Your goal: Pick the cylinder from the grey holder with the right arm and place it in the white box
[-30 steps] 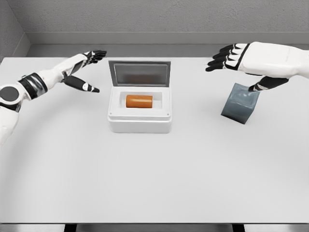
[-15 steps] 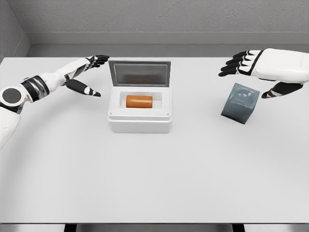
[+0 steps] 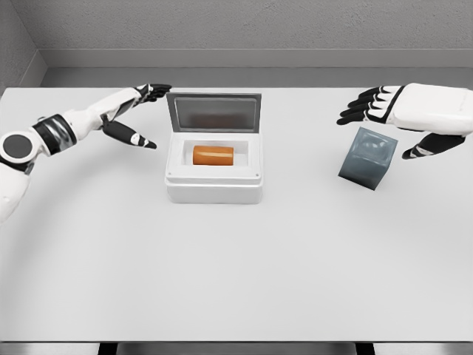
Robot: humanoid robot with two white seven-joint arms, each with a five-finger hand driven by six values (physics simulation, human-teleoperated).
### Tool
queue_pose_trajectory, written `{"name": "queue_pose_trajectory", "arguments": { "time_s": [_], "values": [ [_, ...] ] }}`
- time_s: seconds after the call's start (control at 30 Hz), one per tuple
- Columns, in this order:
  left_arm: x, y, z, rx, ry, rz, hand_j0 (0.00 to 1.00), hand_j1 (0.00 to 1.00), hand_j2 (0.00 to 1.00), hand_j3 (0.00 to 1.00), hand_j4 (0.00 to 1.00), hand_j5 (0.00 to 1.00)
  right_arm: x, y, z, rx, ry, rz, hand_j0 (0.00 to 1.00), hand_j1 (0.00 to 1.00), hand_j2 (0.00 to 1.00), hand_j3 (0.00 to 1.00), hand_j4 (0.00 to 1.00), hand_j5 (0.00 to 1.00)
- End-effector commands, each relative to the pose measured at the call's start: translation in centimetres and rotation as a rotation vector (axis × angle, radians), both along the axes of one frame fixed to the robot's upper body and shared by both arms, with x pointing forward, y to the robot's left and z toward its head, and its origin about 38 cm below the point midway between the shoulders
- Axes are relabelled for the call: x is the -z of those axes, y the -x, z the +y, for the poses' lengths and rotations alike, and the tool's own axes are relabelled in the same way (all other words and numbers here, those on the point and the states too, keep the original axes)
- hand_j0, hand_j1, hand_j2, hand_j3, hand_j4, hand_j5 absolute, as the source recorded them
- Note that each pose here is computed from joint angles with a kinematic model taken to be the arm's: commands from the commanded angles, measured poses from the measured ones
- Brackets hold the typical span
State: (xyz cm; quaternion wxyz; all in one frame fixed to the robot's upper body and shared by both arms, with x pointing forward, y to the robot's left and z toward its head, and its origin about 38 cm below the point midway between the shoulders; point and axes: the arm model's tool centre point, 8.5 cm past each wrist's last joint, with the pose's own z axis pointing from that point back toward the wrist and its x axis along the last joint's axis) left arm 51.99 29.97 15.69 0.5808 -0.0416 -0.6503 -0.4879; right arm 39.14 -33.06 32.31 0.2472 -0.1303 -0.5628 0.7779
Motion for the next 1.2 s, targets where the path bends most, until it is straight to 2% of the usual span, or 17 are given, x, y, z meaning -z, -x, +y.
{"name": "queue_pose_trajectory", "arguments": {
  "time_s": [0.0,0.1,0.43,1.17],
  "values": [
    [-0.6,0.0,-0.1,0.008,0.007,-0.014,1.0,1.0,1.0,1.0,1.0,1.0,-0.1,0.0,0.0,0.002,-0.007,0.002,1.0,1.0,1.0,1.0,1.0,1.0],
    [-1.1,0.3,-0.1,0.021,0.001,-0.028,1.0,1.0,1.0,1.0,1.0,1.0,-0.1,0.0,0.1,-0.003,-0.02,0.006,1.0,1.0,1.0,1.0,1.0,1.0],
    [-1.2,1.1,-0.3,0.047,-0.006,-0.038,1.0,1.0,1.0,1.0,1.0,1.0,-0.5,0.1,-0.2,0.004,-0.016,0.001,1.0,1.0,1.0,1.0,1.0,1.0],
    [-1.3,2.2,-0.9,0.087,-0.008,-0.054,1.0,1.0,1.0,1.0,1.0,1.0,0.2,0.0,0.3,-0.008,-0.024,0.018,1.0,1.0,1.0,1.0,1.0,1.0]
  ]
}}
